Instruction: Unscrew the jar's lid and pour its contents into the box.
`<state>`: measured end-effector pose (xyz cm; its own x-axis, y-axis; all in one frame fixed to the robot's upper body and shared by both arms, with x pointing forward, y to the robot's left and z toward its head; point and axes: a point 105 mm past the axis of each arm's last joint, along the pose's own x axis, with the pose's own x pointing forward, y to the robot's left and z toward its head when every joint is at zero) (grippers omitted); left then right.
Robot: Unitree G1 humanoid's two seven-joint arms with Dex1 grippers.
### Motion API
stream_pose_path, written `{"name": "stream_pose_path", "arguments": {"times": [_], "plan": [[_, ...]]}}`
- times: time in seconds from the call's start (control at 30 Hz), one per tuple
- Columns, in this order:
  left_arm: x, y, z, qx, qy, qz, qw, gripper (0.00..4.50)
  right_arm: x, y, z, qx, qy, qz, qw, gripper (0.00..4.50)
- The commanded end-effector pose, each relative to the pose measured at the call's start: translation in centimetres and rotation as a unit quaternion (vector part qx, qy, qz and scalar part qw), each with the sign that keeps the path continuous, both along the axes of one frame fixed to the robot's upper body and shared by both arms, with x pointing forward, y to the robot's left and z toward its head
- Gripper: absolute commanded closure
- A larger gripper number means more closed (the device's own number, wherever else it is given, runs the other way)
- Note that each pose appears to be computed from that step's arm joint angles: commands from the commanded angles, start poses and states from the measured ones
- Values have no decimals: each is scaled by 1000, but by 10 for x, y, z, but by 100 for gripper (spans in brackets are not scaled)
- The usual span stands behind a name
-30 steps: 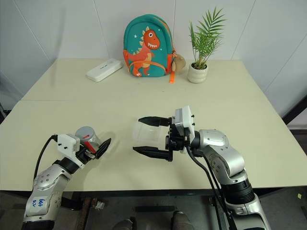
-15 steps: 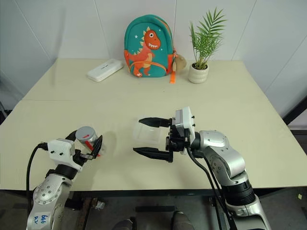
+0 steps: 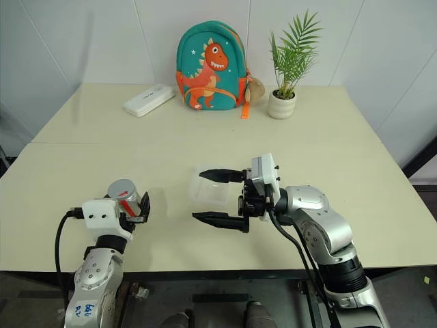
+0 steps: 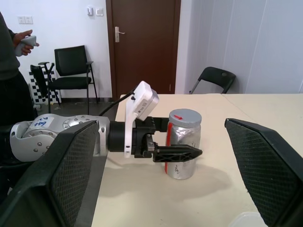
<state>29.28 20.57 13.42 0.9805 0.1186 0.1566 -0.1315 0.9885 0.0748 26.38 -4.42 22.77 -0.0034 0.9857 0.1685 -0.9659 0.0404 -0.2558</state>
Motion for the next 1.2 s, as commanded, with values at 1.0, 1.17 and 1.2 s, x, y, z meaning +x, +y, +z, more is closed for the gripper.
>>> {"name": "stream_pose_path", "arguments": {"times": [1.0,1.17,1.2], "plan": [[27,7,70,82,-15,-292,953,243,15,6,24,28,18,-67,997,0],[24,-26,96,106,-10,-448,888,243,14,19,40,21,19,-89,996,0],[24,-34,99,101,-9,-473,875,243,13,22,43,20,18,-90,996,0]]}}
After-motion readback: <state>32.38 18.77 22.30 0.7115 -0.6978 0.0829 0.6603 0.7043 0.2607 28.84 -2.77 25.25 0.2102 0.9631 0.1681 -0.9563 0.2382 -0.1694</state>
